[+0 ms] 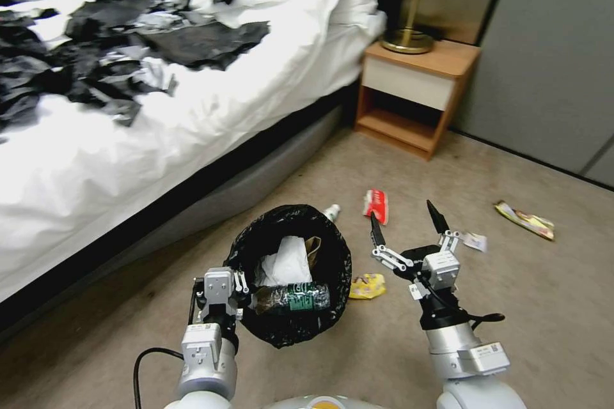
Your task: Pick up the trash bin, then pick up the garbage from the floor and place it into the trash bin.
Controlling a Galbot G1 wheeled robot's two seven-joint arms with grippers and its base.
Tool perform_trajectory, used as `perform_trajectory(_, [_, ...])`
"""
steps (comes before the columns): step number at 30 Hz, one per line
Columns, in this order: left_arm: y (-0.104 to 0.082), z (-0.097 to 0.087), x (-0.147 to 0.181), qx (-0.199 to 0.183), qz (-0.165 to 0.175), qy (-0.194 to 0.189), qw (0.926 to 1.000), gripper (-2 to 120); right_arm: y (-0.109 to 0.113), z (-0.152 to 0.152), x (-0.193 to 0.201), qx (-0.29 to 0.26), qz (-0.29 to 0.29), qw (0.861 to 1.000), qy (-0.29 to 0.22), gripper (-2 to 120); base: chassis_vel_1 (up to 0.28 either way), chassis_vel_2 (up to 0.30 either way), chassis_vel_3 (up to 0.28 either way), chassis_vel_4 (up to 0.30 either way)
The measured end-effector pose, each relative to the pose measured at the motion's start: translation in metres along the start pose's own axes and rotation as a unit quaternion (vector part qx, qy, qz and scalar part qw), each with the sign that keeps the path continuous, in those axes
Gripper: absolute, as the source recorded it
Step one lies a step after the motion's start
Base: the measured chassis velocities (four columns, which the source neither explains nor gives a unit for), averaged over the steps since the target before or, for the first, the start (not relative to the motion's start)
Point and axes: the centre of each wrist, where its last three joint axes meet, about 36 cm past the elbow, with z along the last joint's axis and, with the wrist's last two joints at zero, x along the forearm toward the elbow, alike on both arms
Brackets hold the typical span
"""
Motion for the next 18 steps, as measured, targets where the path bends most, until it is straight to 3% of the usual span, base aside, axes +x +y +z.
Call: perform_trajectory(18, [-0.0007, 0.0029, -0.0007, -0.005, 0.002, -0.001, 1.0000, 1, -0.0081, 0.0021, 0.0004, 0.012, -0.002, 1.000, -0.002, 100, 0.105, 0.104, 0.098, 0.096])
